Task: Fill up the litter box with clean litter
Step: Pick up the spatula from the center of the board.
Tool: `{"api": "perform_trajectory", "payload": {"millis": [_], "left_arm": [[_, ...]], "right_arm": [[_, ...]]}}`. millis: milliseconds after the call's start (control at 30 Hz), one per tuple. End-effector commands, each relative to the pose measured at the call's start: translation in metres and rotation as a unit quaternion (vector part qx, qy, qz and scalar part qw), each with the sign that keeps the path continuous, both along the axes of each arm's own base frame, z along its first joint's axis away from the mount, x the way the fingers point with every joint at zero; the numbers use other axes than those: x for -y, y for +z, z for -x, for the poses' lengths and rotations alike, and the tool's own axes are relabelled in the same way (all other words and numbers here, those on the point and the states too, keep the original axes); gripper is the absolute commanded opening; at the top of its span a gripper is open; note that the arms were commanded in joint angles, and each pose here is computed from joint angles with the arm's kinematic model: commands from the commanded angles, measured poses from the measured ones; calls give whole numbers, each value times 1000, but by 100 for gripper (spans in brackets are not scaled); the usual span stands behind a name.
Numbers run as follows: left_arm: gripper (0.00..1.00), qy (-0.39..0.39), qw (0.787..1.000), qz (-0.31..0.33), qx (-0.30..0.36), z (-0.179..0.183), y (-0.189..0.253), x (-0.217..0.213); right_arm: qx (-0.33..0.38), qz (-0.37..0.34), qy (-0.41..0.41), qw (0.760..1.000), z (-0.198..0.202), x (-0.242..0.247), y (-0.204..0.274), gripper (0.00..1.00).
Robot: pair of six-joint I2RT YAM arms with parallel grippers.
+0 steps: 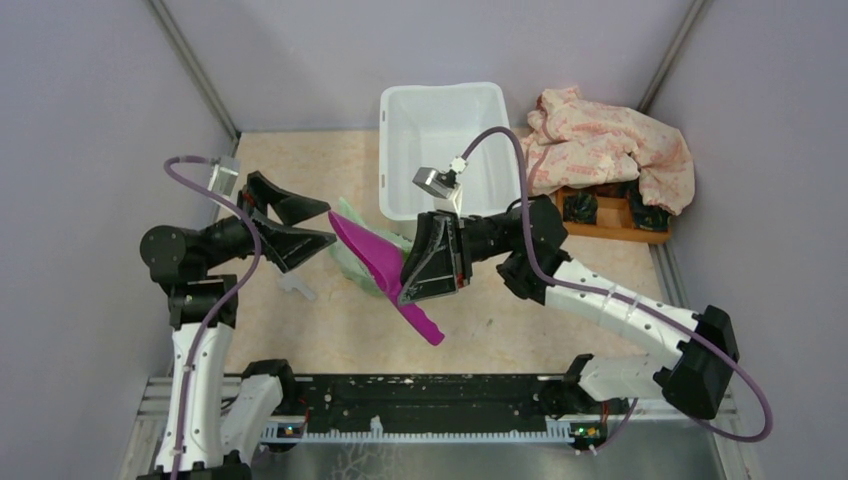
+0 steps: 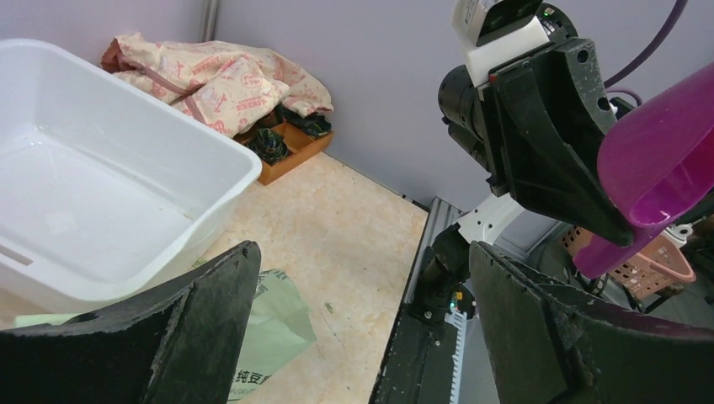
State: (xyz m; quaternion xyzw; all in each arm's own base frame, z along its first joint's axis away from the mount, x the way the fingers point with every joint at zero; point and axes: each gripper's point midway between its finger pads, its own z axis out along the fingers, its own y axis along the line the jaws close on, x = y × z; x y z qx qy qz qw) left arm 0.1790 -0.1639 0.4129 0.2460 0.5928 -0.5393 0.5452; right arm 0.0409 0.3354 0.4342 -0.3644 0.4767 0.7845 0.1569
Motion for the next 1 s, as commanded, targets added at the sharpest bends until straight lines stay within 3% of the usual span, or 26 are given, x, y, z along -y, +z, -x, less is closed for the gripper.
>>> {"api": "perform_trajectory", "payload": {"millis": [0,300,700,967], "left_arm": [[99,-3,999,-2,50,2,9,1],[99,-49,994,19,101,21,31,6],[99,-143,982,24,118,68,41,20],[99,-137,984,27,115,63,39,24]], "right_arm": [[32,-68,35,997,18,13,37,0],[18,-56,48,997,19,7,25,0],[14,-2,-16,1000,-17,-20,-5,0],[-6,11,3,1000,-22,-28,-19,0]]}}
